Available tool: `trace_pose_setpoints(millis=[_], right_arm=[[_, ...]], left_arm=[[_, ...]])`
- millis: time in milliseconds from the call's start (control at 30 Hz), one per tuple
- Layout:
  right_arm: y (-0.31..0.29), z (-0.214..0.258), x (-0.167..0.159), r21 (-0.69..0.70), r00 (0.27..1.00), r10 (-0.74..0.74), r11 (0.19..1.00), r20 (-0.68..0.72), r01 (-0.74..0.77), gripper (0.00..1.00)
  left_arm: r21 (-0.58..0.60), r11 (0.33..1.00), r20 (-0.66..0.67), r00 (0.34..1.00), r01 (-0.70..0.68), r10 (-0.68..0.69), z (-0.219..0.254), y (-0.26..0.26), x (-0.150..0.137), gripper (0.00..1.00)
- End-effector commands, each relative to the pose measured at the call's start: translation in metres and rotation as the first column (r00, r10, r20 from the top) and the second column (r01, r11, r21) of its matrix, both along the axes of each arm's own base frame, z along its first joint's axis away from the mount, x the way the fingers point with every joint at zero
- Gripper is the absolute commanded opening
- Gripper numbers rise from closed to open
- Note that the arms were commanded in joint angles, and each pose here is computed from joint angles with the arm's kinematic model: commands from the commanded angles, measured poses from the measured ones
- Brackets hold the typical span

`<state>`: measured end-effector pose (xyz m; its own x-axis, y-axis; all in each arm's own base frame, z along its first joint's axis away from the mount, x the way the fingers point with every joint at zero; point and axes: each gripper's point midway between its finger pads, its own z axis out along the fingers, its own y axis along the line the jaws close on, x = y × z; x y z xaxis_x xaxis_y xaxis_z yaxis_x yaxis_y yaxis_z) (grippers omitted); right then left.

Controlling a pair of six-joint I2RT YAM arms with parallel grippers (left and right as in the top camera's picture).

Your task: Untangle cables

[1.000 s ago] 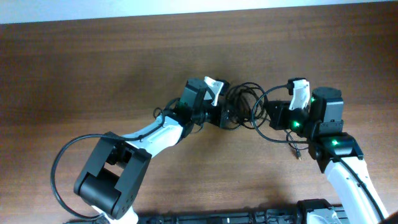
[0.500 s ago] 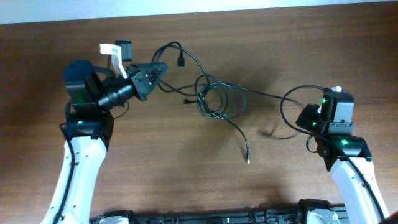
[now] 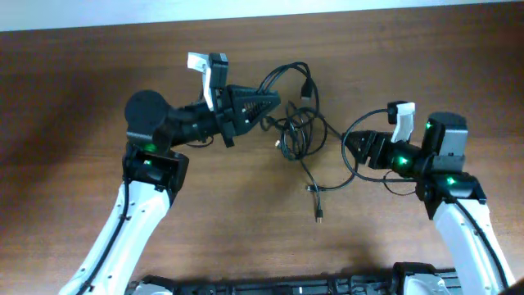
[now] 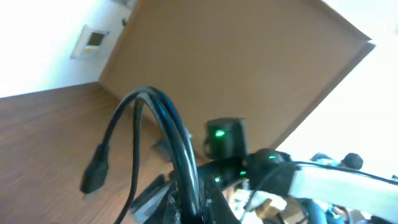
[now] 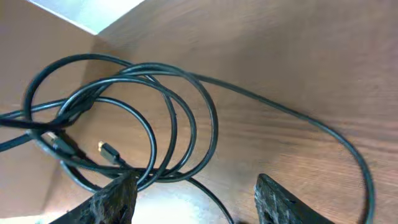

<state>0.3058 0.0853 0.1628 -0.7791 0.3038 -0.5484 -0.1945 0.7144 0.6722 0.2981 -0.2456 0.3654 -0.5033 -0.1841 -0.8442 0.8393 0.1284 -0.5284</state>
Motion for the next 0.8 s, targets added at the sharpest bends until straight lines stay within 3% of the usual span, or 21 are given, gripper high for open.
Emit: trace_pose_setpoints(millis=[0, 167, 367, 533, 733, 767], right_arm=[[0.011, 0.000, -0.003, 0.065, 0.997, 0.076, 0.995, -0.010, -0.075, 0.60], [0.029, -0.010, -0.004, 0.084, 0.989, 0.142, 0.987, -0.038, -0.139, 0.59], [0.062, -0.053, 0.000, -0.043, 0.977, 0.181, 0.981, -0.114, -0.187, 0.59], [0.101, -0.067, 0.007, -0.049, 0.955, 0.291, 0.955, -0.062, -0.294, 0.50], [0.089, -0.094, 0.028, -0.161, 0.987, 0.121, 0.977, -0.107, -0.137, 0.38], [0.086, -0.098, 0.028, -0.175, 0.987, 0.108, 0.976, -0.118, -0.127, 0.30]], left_arm=[[-0.036, 0.999, -0.035, 0.999, 0.012, -0.014, 0.012, -0.005, -0.005, 0.00], [-0.049, 0.998, -0.053, 0.998, -0.027, 0.025, 0.014, -0.004, 0.002, 0.00], [-0.046, 0.999, -0.059, 0.998, -0.027, 0.024, 0.012, -0.004, 0.002, 0.00], [-0.033, 0.999, -0.095, 0.995, -0.029, 0.026, 0.006, -0.004, 0.004, 0.00], [-0.020, 0.999, -0.128, 0.991, -0.030, 0.027, 0.000, -0.004, 0.005, 0.00], [-0.021, 0.999, -0.128, 0.991, -0.030, 0.027, 0.000, -0.004, 0.005, 0.00]])
